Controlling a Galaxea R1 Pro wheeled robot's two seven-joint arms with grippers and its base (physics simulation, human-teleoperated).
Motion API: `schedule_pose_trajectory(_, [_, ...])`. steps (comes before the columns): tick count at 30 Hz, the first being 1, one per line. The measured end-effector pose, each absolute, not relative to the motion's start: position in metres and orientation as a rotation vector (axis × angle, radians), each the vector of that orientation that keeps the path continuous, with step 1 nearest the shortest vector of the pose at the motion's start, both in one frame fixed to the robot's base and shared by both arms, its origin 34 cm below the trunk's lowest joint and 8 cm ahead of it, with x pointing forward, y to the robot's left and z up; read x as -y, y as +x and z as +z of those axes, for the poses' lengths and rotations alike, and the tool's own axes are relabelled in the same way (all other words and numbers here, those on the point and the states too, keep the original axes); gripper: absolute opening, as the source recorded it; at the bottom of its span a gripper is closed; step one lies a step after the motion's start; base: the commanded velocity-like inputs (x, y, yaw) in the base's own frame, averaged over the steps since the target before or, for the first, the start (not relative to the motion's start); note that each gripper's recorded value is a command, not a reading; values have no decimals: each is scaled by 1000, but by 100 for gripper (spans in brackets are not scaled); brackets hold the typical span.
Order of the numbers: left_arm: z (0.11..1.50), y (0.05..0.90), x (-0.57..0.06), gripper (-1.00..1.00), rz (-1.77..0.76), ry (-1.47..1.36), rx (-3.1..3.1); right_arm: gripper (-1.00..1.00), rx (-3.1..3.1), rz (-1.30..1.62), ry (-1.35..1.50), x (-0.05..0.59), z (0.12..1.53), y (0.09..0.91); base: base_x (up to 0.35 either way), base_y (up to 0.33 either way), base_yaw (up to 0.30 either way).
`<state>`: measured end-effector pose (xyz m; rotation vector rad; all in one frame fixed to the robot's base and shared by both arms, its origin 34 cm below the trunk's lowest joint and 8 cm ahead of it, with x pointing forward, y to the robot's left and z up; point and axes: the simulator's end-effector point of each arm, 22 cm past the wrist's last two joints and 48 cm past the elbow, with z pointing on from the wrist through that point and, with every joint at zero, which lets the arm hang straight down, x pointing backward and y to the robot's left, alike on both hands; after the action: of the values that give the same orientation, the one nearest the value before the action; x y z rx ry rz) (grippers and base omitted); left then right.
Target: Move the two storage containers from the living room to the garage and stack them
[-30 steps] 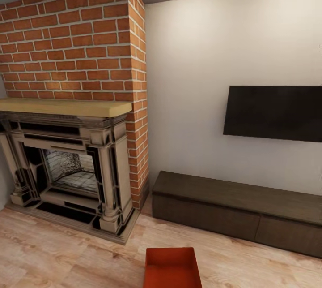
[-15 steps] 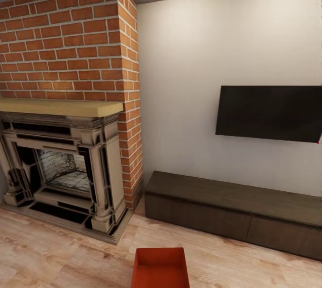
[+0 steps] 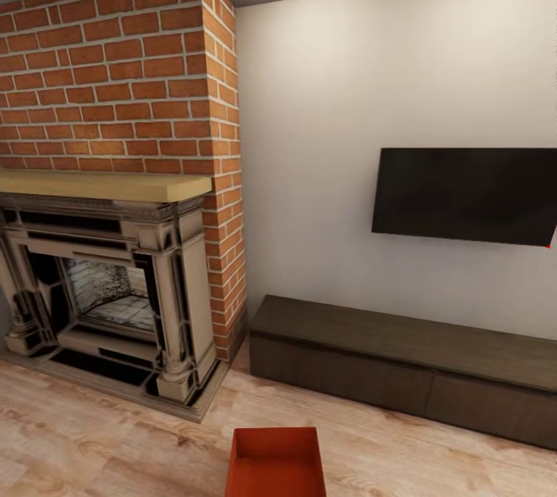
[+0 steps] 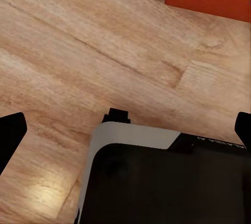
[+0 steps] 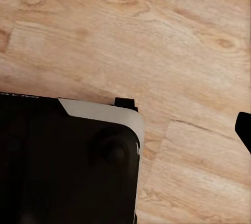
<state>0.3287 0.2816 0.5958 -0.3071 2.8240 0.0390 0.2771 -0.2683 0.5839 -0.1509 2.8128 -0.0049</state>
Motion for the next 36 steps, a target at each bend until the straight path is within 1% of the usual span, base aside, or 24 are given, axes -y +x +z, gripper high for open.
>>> schedule_pose_trajectory(6, [596,329,-283,100,41,-307,-2824,100,-2814,-3,-151,268,584,277,0,-133,0])
schedule_pose_trajectory(17, [596,329,-282,100,39,-306,-2824,100,-2816,-2,-149,268,584,276,13,-10,0])
schedule_pose_trajectory(30, [596,329,-282,100,40,-307,-2824,100,-2814,-4,-151,268,584,277,256,126,0])
schedule_pose_trajectory(36, [596,329,-282,100,39,-307,-2824,100,-2814,-5,-151,268,584,276,189,35,0])
